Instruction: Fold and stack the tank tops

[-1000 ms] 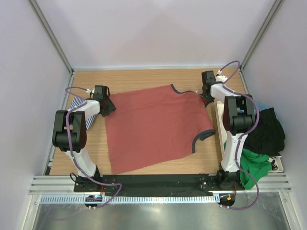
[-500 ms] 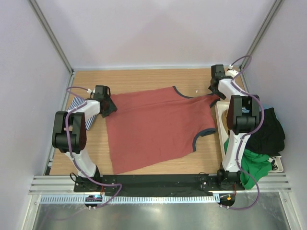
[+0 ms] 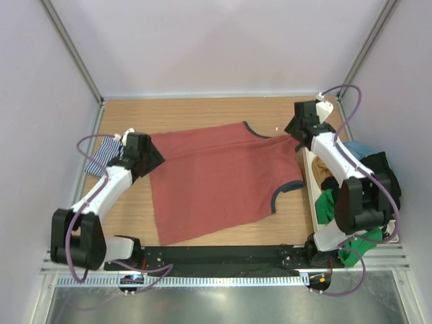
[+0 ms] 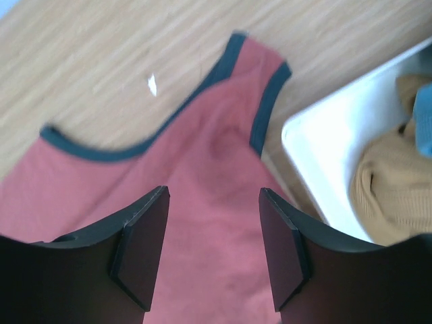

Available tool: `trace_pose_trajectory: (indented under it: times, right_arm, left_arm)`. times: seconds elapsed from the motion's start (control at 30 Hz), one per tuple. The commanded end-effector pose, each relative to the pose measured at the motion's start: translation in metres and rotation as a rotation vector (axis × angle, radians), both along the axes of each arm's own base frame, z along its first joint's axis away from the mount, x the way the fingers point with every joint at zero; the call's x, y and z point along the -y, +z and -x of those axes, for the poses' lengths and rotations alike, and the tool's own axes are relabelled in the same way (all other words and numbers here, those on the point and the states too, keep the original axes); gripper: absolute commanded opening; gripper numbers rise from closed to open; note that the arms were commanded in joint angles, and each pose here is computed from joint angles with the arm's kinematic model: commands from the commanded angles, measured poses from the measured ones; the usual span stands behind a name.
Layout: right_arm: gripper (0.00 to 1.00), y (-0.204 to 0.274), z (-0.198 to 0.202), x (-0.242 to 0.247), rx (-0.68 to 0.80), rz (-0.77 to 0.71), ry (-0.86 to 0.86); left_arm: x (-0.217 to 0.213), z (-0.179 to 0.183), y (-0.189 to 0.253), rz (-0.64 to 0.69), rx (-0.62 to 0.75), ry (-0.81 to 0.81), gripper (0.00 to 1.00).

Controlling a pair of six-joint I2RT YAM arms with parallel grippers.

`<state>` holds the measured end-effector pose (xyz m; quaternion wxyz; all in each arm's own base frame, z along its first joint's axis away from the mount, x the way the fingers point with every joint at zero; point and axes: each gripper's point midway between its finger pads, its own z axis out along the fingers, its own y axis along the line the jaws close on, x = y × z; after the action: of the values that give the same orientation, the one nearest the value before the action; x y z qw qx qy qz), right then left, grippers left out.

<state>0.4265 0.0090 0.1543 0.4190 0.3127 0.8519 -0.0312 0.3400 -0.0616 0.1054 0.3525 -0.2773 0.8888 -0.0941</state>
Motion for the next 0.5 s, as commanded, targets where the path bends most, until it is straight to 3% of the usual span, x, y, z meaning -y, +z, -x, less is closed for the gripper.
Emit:
trace_pose_trajectory:
  times: [0.0, 0.23, 0.33, 0.47]
  right_arm:
    - [0.62, 0.008, 0.021, -0.015, 0.039, -0.014, 0.073]
    - [0.65, 0.0, 0.068, -0.031, 0.018, -0.017, 0.153]
    - [0.65, -0.004, 0.079, -0.031, 0.022, -0.026, 0.156]
    - [0.66, -0.018, 0.089, -0.032, 0.002, -0.044, 0.162]
  left_arm:
    - [-0.001, 0.04, -0.005, 0.021, -0.046, 0.047, 0.61]
    - [0.015, 0.124, -0.027, 0.004, -0.163, -0.036, 0.64]
    - [0.016, 0.14, -0.036, 0.013, -0.182, 0.013, 0.68]
    - [-0.01, 0.146, -0.049, -0.093, -0.225, 0.133, 0.66]
